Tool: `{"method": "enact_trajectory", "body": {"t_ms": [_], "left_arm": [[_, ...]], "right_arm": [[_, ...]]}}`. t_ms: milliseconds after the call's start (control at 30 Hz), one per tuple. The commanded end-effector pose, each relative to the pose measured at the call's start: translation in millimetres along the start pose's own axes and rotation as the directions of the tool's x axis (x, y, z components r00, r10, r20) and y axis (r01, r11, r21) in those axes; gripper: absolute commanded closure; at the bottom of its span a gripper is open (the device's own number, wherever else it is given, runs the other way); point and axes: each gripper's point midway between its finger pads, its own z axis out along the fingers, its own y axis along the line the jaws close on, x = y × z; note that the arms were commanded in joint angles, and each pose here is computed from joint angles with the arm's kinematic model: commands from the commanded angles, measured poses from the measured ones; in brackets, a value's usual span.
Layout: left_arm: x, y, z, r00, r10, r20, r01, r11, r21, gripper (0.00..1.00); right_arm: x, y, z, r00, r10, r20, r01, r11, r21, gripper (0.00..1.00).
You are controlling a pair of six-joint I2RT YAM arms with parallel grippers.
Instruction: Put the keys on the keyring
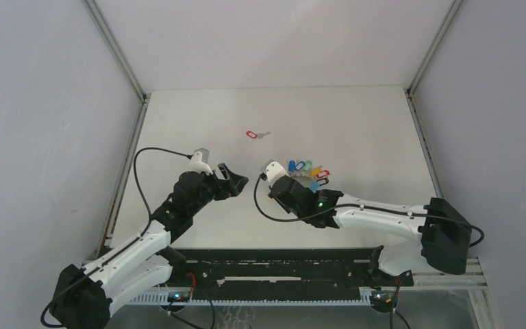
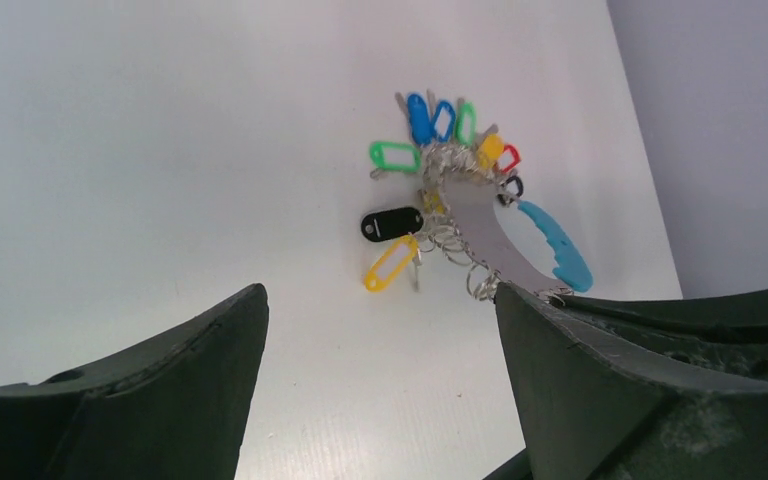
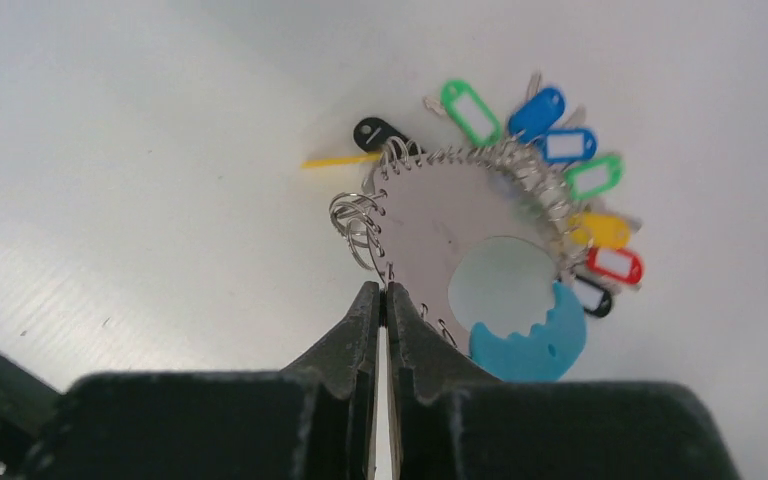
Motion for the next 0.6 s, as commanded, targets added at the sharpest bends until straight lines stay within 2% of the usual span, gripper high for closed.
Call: {"method": "enact_trajectory", "body": {"t_ms": [0, 167, 300, 467, 567], "left_arm": [[-9, 2, -8, 0.999, 0.004, 0.050, -0.004, 1.000, 0.000, 0.12], [-21, -16, -17, 0.995, 0.036, 0.091, -0.044, 0.996, 0.081, 0.12], [-29, -34, -23, 0.990, 0.039, 0.136, -0.063, 0.983, 0.174, 0.12], [-34, -52, -29, 0.984, 0.104, 0.147, -0.138, 0.960, 0.246, 0.12], [-32, -64, -31, 0.981, 0.141, 0.135, -0.177, 0.936, 0.305, 0.12]], "right_arm": [[-48, 13, -22, 0.972, -0.108, 0.207, 0.134, 0.984, -0.119, 1.00], [-70, 16, -47, 0.915, -0.152, 0.373, 0.230, 0.958, -0.172, 1.00], [-85, 10, -64, 0.871, -0.115, 0.478, 0.257, 0.935, -0.243, 1.00], [-81, -10, -61, 0.875, -0.018, 0.483, 0.215, 0.909, -0.356, 1.00], [-71, -11, -58, 0.853, -0.029, 0.521, 0.272, 0.877, -0.396, 1.00]]}}
